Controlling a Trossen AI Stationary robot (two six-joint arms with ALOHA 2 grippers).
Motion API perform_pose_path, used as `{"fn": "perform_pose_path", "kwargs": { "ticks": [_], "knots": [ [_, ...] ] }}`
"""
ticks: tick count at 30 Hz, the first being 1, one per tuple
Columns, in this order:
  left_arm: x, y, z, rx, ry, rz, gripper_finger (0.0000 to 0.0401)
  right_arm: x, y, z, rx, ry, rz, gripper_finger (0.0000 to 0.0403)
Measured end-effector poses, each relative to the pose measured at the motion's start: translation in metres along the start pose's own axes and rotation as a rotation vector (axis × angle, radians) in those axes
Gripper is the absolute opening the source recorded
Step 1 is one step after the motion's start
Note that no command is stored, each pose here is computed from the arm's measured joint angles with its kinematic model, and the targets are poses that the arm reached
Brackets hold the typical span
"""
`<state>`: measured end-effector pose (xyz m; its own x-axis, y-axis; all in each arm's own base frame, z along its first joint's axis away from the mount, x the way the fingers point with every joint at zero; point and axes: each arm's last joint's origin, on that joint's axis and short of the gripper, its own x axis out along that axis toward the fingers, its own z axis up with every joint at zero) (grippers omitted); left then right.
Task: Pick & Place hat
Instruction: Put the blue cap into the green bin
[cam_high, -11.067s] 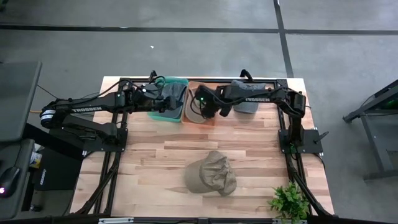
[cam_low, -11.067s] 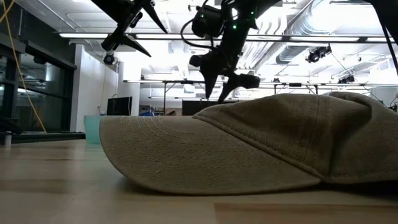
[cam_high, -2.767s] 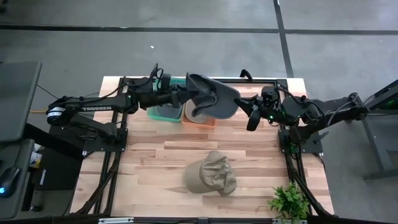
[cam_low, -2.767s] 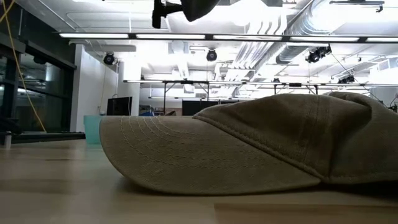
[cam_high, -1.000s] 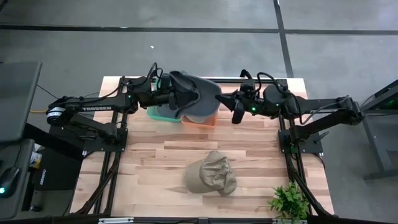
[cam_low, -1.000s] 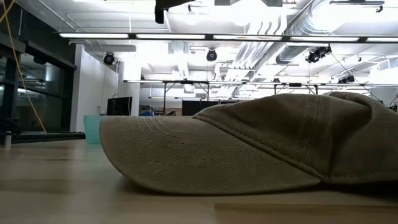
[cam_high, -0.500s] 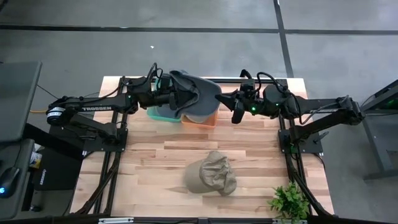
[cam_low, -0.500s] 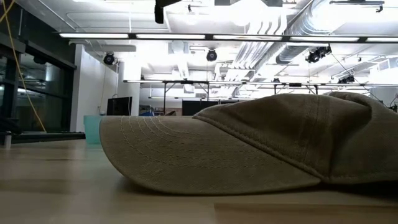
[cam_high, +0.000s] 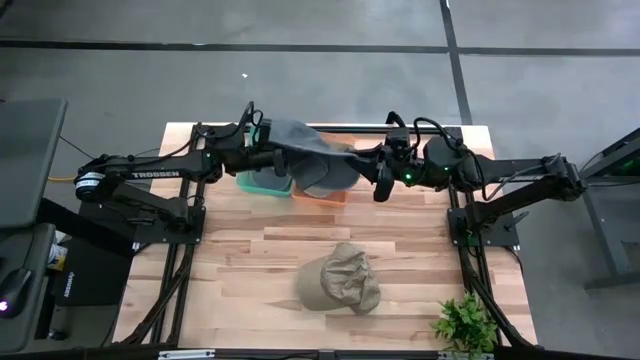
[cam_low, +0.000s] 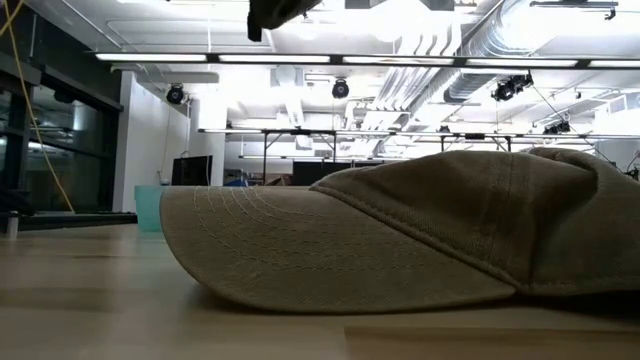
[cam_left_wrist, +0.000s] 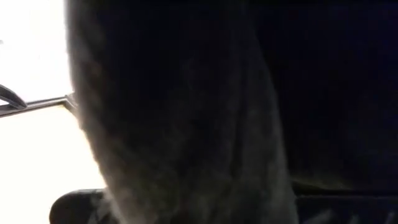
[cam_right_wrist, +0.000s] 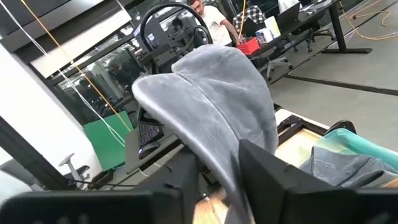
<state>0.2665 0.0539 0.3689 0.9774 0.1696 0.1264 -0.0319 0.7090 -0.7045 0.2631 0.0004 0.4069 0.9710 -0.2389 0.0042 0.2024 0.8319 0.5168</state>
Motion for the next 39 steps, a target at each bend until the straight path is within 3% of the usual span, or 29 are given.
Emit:
{"fn": "perform_pose_path", "kwargs": {
  "ticks": [8, 20, 27, 39],
  "knots": [
    [0.0, 0.0, 0.0, 0.0, -0.005, 0.006, 0.0001, -0.006, 0.002, 0.005, -0.022, -0.004, 0.028, 0.0183],
    [-0.005, 0.005, -0.002, -0.006, 0.027, 0.094, 0.0001, -0.067, 0.001, 0.038, -0.101, -0.073, 0.039, 0.0192],
    [-0.012, 0.002, 0.018, -0.006, 0.095, 0.244, 0.0001, -0.093, -0.006, 0.041, -0.119, -0.02, 0.0, 0.0192],
    [-0.042, -0.035, 0.058, 0.101, 0.311, 0.493, 0.0, -0.099, -0.011, 0.035, -0.144, 0.063, -0.034, 0.0192]
  ]
}}
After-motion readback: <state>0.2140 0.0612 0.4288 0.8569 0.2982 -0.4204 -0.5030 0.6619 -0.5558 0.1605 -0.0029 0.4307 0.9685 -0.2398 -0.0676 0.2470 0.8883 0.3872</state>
